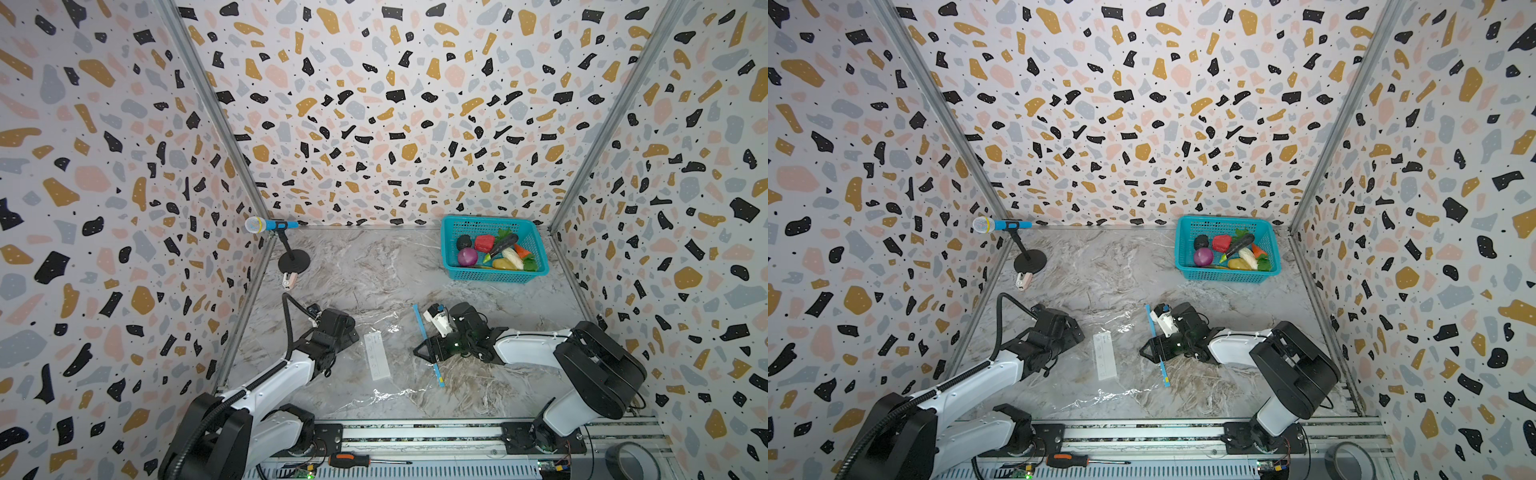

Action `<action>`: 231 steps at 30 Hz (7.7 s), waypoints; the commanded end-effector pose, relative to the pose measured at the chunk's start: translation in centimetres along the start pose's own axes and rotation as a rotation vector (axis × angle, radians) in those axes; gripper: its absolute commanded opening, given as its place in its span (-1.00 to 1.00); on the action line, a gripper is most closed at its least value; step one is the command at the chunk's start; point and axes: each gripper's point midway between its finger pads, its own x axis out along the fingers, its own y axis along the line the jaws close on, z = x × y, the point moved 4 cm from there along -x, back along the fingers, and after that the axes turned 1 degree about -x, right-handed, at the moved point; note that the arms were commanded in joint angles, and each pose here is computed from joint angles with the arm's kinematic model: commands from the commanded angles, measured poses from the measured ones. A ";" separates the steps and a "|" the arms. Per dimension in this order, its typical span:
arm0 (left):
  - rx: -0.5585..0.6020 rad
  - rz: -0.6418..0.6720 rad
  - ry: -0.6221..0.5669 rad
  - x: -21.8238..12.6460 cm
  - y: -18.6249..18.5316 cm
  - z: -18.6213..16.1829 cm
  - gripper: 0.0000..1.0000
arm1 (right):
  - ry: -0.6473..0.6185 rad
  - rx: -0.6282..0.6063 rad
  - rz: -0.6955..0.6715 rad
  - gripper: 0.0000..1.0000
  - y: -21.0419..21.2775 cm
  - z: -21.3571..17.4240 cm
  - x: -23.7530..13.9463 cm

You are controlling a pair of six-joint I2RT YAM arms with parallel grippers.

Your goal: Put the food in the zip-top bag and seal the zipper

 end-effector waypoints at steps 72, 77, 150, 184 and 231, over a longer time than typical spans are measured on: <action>0.262 -0.405 0.193 0.7 -5.5 -6.1 0.30 | -0.054 0.162 0.136 -0.60 -2.1 -0.1 -2.1; 0.258 -0.409 0.194 0.6 -5.6 -6.1 0.31 | -0.063 0.161 0.140 -0.71 -2.0 -0.1 -2.2; 0.490 -0.583 0.334 -2.9 -19.5 -5.6 -0.58 | -0.456 -0.472 -0.049 -1.00 3.8 2.7 0.1; 0.430 -0.548 0.218 -5.9 -19.3 -2.4 -1.00 | -0.439 -0.130 -0.047 0.03 0.3 6.7 -1.3; 0.517 -0.564 0.211 -6.2 -19.4 -2.9 -0.42 | -0.414 -0.064 0.185 -1.00 3.7 10.6 -2.2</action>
